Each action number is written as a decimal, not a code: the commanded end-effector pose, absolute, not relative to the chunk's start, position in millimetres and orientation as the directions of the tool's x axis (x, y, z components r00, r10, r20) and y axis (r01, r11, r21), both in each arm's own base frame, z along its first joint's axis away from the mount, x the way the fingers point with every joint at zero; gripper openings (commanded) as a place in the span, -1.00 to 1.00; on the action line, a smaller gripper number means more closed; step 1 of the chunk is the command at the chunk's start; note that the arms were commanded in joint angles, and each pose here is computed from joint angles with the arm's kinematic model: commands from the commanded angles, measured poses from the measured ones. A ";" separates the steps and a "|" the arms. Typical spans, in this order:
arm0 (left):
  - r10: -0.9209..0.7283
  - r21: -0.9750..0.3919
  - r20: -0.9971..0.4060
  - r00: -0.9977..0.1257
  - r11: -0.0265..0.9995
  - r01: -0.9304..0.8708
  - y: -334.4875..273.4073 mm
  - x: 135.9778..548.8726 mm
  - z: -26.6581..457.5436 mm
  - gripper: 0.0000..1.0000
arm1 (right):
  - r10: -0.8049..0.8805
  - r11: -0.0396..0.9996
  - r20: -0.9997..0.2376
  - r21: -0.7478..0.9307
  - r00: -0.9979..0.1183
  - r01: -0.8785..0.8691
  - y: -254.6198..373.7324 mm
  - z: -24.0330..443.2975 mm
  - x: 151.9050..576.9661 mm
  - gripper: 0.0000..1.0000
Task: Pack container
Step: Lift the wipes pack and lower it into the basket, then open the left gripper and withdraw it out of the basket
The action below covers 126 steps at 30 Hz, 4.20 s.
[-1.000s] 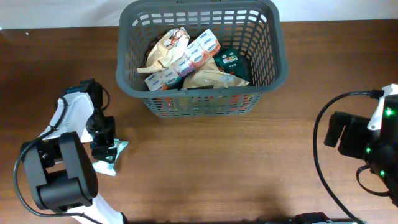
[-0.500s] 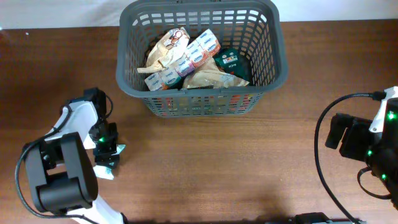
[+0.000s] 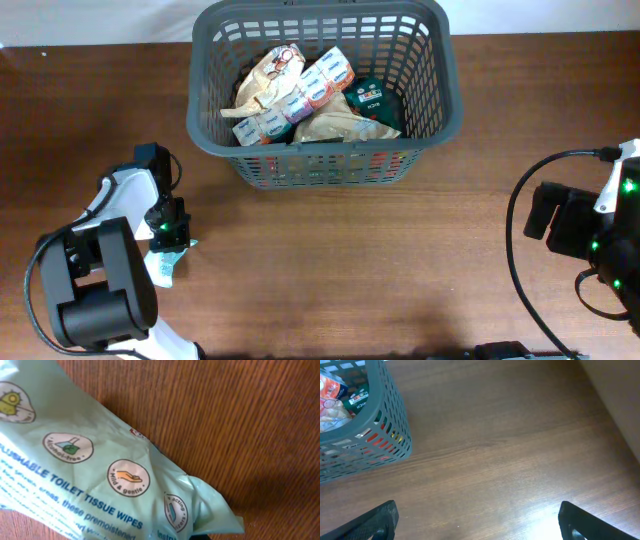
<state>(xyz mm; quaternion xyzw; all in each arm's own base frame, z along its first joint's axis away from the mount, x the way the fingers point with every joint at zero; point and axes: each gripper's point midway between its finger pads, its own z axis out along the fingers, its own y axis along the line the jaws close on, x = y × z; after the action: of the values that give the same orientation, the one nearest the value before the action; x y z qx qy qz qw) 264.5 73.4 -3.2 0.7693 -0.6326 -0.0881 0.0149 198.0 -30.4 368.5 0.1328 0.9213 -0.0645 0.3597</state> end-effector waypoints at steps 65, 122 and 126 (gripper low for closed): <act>0.763 0.107 -0.388 -0.517 0.594 0.797 -181.3 463.4 199.3 -0.96 | 0.190 0.946 -0.665 -0.071 -0.722 0.315 -36.5 364.7 204.3 0.99; -0.321 -0.173 -0.884 -0.339 0.900 -0.400 34.3 217.6 510.4 0.98 | 0.309 0.855 -0.848 0.050 -0.430 0.516 -76.6 386.1 73.8 0.99; -0.342 -0.176 -0.885 -0.315 0.873 -0.454 49.4 187.7 501.7 0.98 | 0.306 0.867 -0.857 0.071 -0.415 0.492 -75.2 366.9 49.1 0.98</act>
<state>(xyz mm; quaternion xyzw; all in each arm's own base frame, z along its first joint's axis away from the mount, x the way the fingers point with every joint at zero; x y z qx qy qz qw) 208.8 34.0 507.2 0.2003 -0.8238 -0.0427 -0.5287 67.1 -74.3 377.0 0.2377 0.8435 -0.1064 0.4698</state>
